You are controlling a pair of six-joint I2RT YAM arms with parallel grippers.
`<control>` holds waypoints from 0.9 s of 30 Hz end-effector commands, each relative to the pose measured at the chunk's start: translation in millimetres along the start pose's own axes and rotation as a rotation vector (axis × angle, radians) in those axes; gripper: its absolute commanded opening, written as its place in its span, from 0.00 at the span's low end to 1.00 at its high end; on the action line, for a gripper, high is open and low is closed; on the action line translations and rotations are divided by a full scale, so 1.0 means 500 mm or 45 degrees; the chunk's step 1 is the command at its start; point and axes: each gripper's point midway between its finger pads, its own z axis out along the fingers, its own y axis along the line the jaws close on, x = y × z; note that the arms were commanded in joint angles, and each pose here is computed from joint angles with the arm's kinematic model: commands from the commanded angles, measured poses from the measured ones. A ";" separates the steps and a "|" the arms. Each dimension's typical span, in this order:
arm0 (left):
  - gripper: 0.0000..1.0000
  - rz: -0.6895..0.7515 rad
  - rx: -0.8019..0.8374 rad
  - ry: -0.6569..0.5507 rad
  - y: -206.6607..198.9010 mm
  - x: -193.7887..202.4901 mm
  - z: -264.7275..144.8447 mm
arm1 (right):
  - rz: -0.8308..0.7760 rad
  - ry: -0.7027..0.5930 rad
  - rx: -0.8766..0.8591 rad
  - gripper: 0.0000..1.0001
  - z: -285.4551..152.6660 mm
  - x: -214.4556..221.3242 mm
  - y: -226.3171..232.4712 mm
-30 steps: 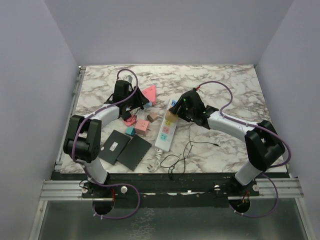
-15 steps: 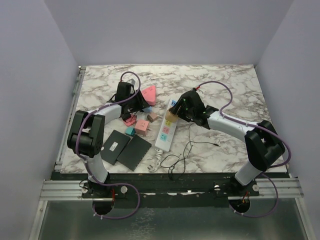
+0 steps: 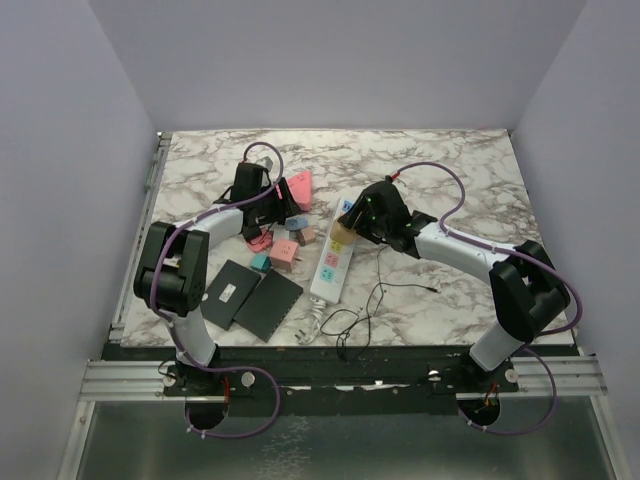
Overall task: Pull the plug off the socket
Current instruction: Place the plug at the center of the board.
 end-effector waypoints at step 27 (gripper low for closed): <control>0.86 0.398 0.487 0.226 -0.229 0.200 -0.145 | 0.072 0.011 -0.053 0.00 -0.013 0.011 -0.077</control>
